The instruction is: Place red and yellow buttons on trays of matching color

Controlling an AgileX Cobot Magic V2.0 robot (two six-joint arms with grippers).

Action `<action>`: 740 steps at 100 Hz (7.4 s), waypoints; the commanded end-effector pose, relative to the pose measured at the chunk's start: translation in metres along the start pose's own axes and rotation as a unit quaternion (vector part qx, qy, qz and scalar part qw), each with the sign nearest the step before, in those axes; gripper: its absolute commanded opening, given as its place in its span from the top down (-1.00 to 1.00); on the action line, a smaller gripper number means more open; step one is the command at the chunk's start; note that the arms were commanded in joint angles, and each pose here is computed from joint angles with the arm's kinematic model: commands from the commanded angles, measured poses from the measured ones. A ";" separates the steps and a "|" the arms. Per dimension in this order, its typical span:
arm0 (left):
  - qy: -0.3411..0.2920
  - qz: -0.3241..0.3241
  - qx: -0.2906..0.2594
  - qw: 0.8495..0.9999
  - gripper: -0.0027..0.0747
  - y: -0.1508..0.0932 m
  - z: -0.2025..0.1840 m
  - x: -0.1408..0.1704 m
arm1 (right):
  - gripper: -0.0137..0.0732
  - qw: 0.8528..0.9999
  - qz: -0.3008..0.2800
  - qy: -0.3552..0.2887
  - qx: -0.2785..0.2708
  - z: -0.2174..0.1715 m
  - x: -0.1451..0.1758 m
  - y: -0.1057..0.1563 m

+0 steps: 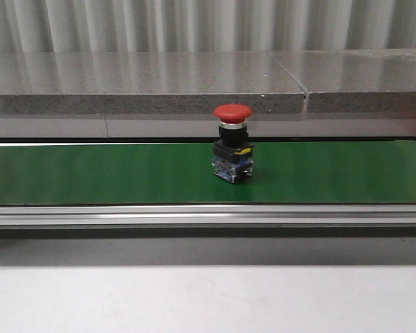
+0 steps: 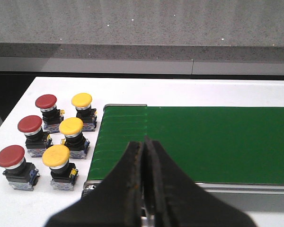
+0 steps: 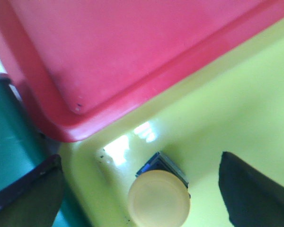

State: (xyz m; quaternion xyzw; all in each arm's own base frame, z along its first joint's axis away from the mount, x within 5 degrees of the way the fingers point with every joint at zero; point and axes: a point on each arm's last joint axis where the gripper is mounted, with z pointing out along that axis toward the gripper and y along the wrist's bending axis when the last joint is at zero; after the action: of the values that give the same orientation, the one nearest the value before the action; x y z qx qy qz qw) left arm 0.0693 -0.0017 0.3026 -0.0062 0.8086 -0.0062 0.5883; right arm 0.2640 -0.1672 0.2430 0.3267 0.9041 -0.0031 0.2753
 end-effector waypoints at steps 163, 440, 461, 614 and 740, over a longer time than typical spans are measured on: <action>-0.047 -0.006 0.002 0.999 0.98 0.000 -0.003 -0.015 | -0.78 0.833 -0.496 0.007 -0.245 -0.051 0.101 0.250; -0.047 -0.006 0.002 0.999 0.98 0.000 -0.003 -0.015 | -0.81 0.980 -0.107 -0.154 -0.066 -0.027 -0.096 0.075; -0.047 -0.006 0.002 0.999 0.98 0.000 -0.003 -0.015 | -0.81 0.961 -0.161 -0.199 -0.102 -0.084 -0.079 0.106; -0.047 -0.006 0.002 0.999 0.98 0.000 -0.003 -0.015 | 0.84 0.880 -0.296 -0.271 -0.255 -0.192 0.147 0.077; -0.038 -0.112 -0.073 0.990 -0.75 0.015 0.006 -0.037 | 0.84 0.881 -0.298 -0.266 -0.254 -0.191 0.148 0.076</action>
State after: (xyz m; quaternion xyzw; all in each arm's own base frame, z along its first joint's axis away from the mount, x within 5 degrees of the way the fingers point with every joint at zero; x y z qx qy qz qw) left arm 0.0753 0.0066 0.3140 -0.0956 0.8055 -0.0158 0.5846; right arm 0.1191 0.0157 0.3307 -0.0561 0.8455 0.0600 0.5276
